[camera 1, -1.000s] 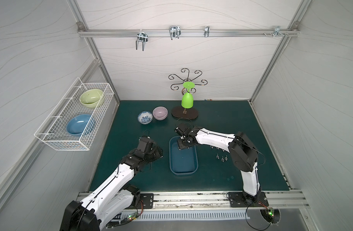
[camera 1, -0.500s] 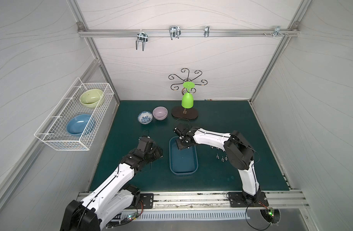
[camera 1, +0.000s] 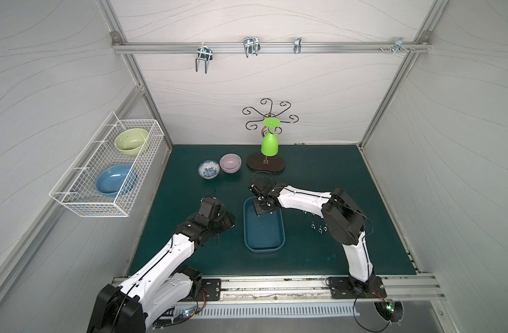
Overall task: Take out the wing nut from the storage box
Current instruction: Pick up the wing nut from the storage box, then place the wing nut at the center of the board.
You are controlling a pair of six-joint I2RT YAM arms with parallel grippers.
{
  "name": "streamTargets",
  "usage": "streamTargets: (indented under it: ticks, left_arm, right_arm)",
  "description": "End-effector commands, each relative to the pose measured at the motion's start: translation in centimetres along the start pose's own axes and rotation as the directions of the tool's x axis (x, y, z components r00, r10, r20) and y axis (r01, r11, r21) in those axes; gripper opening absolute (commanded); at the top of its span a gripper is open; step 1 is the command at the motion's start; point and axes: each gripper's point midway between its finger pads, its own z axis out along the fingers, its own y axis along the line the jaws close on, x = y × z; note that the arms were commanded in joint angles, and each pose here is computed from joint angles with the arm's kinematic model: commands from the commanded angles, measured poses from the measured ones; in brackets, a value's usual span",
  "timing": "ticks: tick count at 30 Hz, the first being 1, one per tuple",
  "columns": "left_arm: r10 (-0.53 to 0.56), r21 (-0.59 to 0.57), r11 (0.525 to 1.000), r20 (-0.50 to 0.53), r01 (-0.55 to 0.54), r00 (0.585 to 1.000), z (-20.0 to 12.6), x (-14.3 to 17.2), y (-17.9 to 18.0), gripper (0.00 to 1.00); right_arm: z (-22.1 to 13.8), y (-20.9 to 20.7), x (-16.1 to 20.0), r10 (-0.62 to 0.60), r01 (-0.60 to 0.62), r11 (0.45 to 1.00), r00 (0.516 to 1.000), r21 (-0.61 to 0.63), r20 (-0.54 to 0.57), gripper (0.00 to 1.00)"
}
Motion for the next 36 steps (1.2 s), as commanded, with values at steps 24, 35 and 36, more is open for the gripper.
streamTargets:
  ticks: [24,35,36]
  left_arm:
    - [0.177,0.272,0.946,0.028,-0.177,0.984,-1.1,-0.6,-10.9,0.51]
    - [0.325,0.356,0.893,-0.083,-0.276,0.942,1.5,3.9,-16.9,0.51]
    - [0.326,0.356,0.893,-0.089,-0.276,0.941,1.6,4.0,-17.0,0.51]
  right_arm:
    - [-9.8,-9.1,-0.9,0.044,-0.075,0.975,0.988,0.209,0.146,0.0]
    - [-5.0,-15.4,1.4,0.22,-0.223,0.942,0.975,0.249,0.042,0.0]
    - [-4.6,-15.7,1.7,0.231,-0.23,0.939,0.973,0.256,0.028,0.0]
